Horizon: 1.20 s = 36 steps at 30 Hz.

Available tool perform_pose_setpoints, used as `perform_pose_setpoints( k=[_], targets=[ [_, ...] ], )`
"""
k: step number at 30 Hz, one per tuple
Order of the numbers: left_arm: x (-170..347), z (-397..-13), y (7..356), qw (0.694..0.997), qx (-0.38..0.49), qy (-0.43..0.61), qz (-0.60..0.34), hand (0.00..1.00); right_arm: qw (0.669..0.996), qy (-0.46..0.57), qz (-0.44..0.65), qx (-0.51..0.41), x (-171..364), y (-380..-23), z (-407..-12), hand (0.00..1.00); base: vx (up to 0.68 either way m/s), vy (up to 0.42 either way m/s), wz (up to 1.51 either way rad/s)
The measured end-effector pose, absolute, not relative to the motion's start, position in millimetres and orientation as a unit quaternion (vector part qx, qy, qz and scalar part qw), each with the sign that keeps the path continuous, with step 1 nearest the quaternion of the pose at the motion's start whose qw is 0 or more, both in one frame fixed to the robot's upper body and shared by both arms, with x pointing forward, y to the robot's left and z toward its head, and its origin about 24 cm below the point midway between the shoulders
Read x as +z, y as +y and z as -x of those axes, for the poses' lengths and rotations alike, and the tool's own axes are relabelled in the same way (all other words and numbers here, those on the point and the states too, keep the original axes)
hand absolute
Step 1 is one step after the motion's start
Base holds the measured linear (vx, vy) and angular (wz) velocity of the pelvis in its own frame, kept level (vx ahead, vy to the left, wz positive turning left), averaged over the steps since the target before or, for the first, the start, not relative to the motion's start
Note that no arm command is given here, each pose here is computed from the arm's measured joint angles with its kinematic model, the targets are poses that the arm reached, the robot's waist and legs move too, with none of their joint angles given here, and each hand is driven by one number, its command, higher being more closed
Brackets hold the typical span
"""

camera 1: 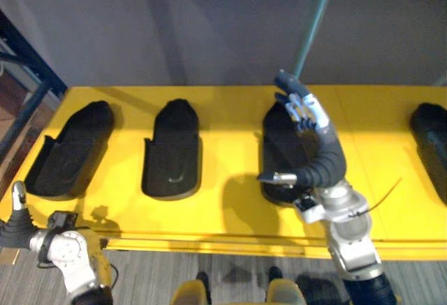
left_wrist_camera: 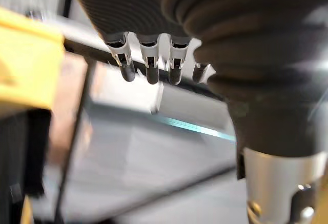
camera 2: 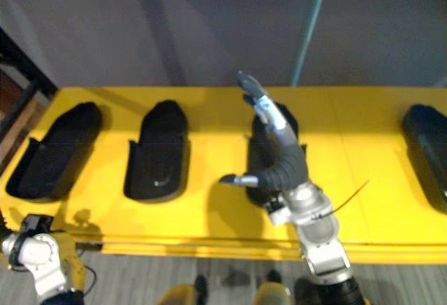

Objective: Walk over and take plastic housings, then place them on the shelf

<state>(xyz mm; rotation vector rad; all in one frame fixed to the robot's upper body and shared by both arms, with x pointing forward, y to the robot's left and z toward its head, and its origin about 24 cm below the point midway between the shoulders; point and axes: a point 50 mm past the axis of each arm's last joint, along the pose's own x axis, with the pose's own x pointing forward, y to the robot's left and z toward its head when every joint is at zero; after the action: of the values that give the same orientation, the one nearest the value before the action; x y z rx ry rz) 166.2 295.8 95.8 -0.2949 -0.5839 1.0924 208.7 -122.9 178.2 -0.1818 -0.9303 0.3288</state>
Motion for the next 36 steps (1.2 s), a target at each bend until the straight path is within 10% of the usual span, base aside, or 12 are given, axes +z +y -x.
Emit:
perform_pose_setpoints(
  k=[9,21,27,36],
  targets=[
    [119.6,-164.9,261.7,0.904,0.327,-0.263,0.078,0.0,0.89,-0.427,0.101,0.12,174.1,-128.6,-210.3,0.0,0.01,-0.015,0.13],
    [125.6,-176.1,234.1,0.962,0.103,-0.243,0.064,0.0,0.906,-0.401,0.128,0.057,168.3,-160.0,-203.7,0.0,0.01,0.01,-0.11],
    [132.3,-172.9,212.0,0.96,-0.112,-0.254,0.037,0.0,0.906,-0.399,0.131,0.056,169.2,-167.5,-200.2,0.0,0.01,0.01,-0.2],
    [127.9,-169.2,214.8,0.956,-0.124,-0.259,0.063,0.0,0.902,-0.395,0.15,-0.084,171.7,-206.6,-193.5,0.0,0.01,0.012,-0.09]
  ],
)
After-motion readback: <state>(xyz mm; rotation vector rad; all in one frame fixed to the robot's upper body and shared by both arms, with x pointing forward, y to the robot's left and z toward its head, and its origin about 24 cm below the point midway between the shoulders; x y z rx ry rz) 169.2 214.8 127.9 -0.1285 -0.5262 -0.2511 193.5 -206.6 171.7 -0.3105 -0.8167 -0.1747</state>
